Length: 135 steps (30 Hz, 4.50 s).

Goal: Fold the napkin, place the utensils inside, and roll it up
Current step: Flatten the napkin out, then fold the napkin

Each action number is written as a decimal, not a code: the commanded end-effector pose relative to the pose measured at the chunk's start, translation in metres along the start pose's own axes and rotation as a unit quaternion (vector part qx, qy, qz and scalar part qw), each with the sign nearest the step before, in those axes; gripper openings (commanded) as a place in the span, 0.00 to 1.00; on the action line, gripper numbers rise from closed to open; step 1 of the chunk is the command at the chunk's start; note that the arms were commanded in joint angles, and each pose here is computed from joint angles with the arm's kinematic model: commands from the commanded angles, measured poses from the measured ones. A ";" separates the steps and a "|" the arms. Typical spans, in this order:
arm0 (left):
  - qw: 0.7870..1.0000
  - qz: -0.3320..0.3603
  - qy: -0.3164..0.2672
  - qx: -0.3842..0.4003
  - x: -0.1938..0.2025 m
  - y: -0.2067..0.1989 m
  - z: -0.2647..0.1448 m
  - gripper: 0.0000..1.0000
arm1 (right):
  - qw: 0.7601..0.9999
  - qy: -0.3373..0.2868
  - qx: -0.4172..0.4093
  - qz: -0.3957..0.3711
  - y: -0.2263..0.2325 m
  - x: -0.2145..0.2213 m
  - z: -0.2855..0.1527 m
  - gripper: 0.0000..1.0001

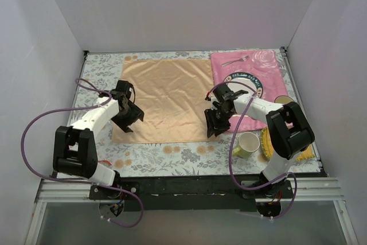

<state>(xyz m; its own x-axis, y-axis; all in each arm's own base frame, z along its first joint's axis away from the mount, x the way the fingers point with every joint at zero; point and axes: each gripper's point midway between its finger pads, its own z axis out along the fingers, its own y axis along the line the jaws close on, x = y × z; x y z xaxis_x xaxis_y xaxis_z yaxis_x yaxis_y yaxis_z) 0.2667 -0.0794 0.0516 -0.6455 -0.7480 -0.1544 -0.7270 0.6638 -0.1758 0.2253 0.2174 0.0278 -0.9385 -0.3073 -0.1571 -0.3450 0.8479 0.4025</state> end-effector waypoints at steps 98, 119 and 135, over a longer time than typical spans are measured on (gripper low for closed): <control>0.971 0.136 -0.183 -0.078 -0.080 -0.147 -0.016 0.00 | 0.990 -0.135 0.019 0.036 0.000 -0.045 -0.129 0.58; 0.906 0.220 -0.271 0.240 -0.042 -0.377 -0.026 0.00 | 0.988 -0.119 0.037 0.095 -0.026 -0.018 -0.143 0.58; 0.841 0.291 -0.282 0.358 -0.021 -0.438 -0.033 0.00 | 0.988 -0.111 0.041 0.098 -0.029 -0.020 -0.140 0.58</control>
<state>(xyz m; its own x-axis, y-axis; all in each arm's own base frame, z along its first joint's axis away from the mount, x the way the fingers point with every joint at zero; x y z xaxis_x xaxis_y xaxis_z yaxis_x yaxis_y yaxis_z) 0.5821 -0.3329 0.1410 -0.5295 -0.3413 -0.7767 0.0056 0.9141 -0.4055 0.2511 0.1397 0.1401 -0.9607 -0.0490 -0.2732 -0.1517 0.9169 0.3691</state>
